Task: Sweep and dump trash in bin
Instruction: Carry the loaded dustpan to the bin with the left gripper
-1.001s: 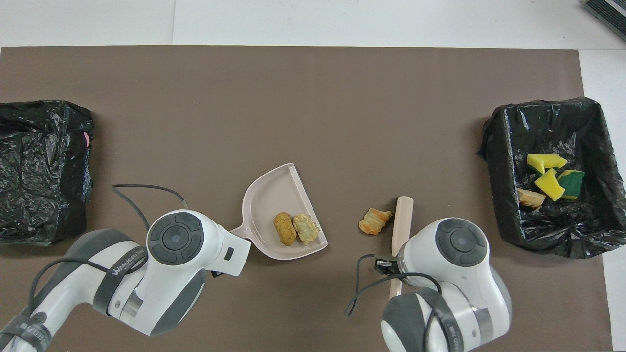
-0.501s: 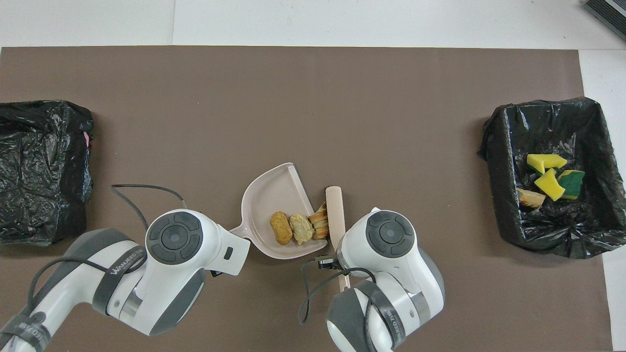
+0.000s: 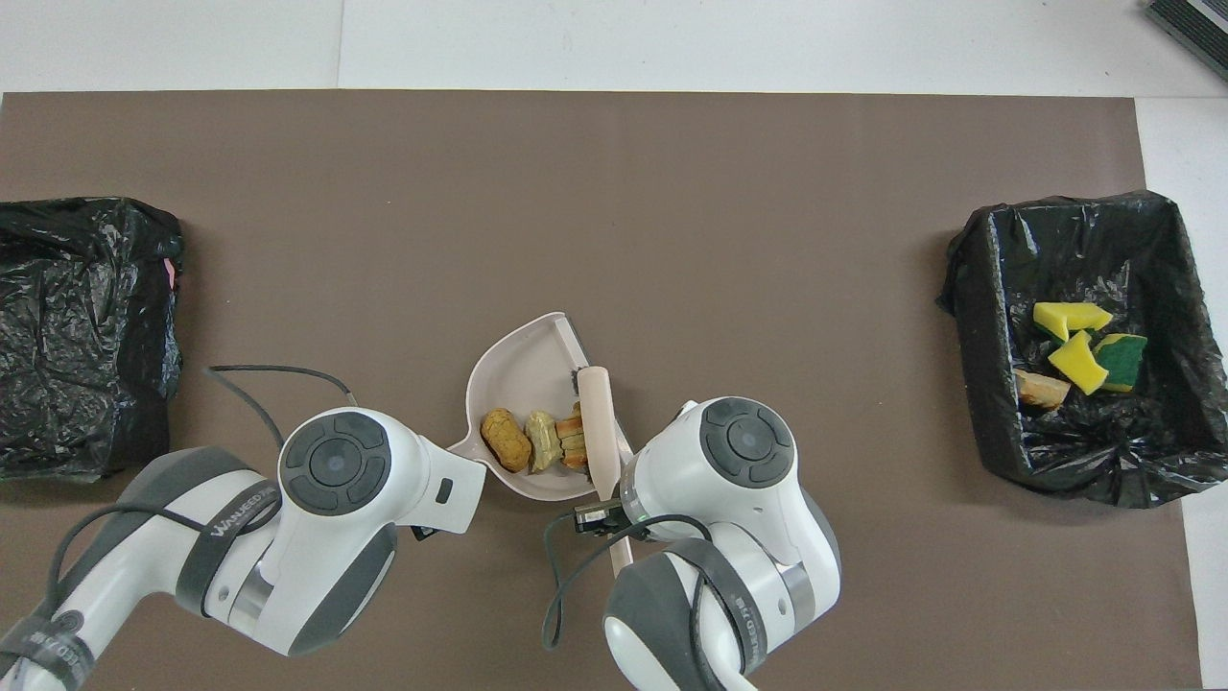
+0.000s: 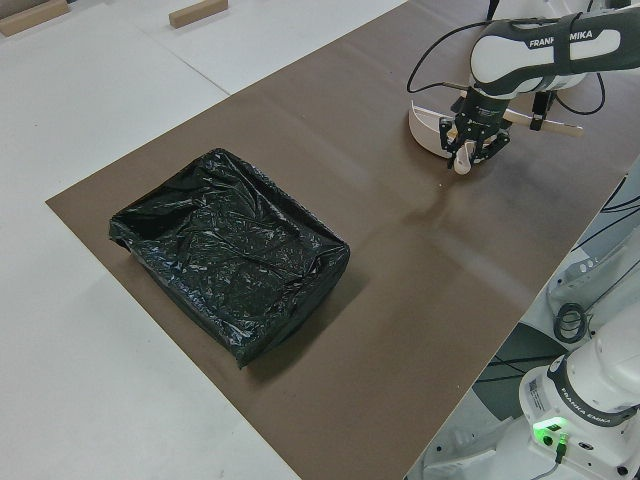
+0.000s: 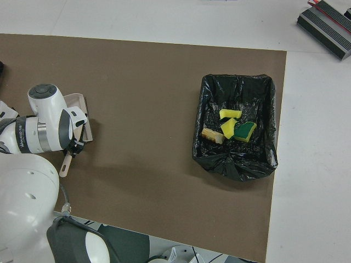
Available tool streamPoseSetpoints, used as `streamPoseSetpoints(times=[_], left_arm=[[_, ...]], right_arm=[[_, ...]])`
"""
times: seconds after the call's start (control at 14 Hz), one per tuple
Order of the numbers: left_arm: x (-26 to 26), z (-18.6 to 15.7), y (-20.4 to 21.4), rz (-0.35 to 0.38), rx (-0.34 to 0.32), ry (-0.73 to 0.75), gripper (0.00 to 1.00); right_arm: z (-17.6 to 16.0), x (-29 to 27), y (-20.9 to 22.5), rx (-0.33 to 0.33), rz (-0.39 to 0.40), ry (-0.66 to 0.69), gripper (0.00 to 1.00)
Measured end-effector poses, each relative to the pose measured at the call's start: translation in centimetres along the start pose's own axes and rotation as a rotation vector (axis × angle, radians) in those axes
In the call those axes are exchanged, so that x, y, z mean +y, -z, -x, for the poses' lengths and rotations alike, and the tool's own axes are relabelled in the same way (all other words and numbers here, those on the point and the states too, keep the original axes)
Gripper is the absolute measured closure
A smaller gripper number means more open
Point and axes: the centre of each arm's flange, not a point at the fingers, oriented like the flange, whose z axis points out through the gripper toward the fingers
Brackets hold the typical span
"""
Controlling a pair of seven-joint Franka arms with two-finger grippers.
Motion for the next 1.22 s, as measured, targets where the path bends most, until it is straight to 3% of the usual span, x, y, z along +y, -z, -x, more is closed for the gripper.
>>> streamPoseSetpoints(times=[0.29,0.5,0.86,1.22], left_arm=[[-0.1,-0.1,0.1,0.026,0.029,0.096,0.67],[-0.4,-0.3,0.2,0.022,0.053,0.180,0.67],[-3.5,0.9,1.2,0.011,0.098,0.329,0.67],[-10.0,4.3,5.4,-0.003,0.141,0.469,0.67]], right_arm=[[2.0,2.3,6.0,-0.027,0.029,-0.050,0.74],[4.6,0.5,7.2,0.000,0.073,-0.120,0.74],[9.4,-4.3,4.2,0.008,0.139,-0.124,0.74],[9.6,-4.4,0.0,0.054,0.130,-0.099,0.74]])
